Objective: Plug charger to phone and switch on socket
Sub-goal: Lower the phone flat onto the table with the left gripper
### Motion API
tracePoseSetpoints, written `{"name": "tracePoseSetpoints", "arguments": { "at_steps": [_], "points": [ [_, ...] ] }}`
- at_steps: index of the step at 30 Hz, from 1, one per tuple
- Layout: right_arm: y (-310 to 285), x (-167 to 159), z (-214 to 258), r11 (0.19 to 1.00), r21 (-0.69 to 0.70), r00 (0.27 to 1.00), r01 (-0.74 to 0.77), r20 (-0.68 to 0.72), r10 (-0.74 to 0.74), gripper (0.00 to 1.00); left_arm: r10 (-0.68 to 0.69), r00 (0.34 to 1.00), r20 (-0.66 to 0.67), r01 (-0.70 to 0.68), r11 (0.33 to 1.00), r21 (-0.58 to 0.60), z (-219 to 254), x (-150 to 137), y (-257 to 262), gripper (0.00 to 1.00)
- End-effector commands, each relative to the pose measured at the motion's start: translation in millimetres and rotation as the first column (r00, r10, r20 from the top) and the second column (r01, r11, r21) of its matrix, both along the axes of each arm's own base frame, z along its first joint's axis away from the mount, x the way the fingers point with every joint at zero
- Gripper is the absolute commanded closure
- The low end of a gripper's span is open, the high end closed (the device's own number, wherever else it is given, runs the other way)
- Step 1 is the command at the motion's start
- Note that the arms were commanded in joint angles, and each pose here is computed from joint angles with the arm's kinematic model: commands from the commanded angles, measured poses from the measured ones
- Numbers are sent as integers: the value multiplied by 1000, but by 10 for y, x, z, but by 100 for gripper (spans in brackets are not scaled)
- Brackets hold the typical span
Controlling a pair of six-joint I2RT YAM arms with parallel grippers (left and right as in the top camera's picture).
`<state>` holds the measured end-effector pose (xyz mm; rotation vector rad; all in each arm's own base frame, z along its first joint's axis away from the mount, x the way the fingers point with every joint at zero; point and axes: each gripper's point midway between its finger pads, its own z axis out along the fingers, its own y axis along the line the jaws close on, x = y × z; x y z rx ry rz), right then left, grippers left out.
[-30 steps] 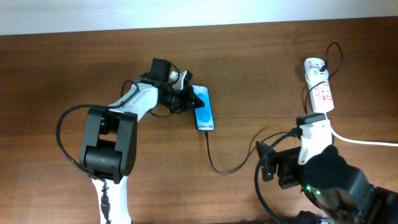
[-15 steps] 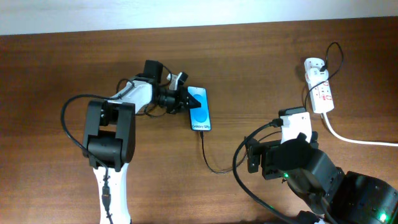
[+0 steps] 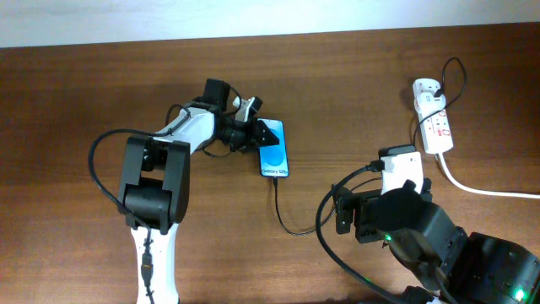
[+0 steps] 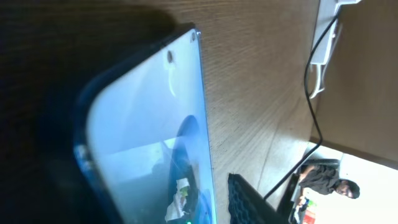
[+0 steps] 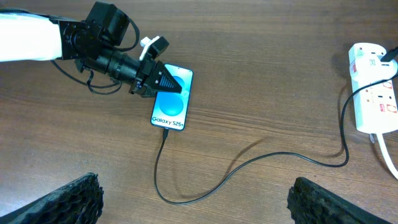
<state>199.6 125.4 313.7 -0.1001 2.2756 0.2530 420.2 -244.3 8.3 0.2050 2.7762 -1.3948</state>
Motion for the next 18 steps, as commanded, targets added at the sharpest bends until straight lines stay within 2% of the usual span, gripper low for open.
{"name": "tracePoseSetpoints", "arguments": {
  "at_steps": [1, 6, 11, 18],
  "points": [
    [-77, 54, 28, 998, 11, 998, 66, 22, -66, 2, 21, 1000, -9, -18, 979, 204, -440, -58, 200, 0],
    [-67, 87, 73, 997, 25, 996, 74, 43, -75, 2, 35, 999, -26, -26, 960, 278, -526, -96, 307, 0],
    [-23, 123, 94, 997, 38, 996, 74, 52, -76, 2, 116, 991, -71, -68, 872, 485, -724, -186, 644, 0],
    [91, 220, -52, 992, 40, 992, 123, -3, -123, 2, 138, 986, -95, -53, 795, 605, -806, -303, 875, 1]
  ]
}}
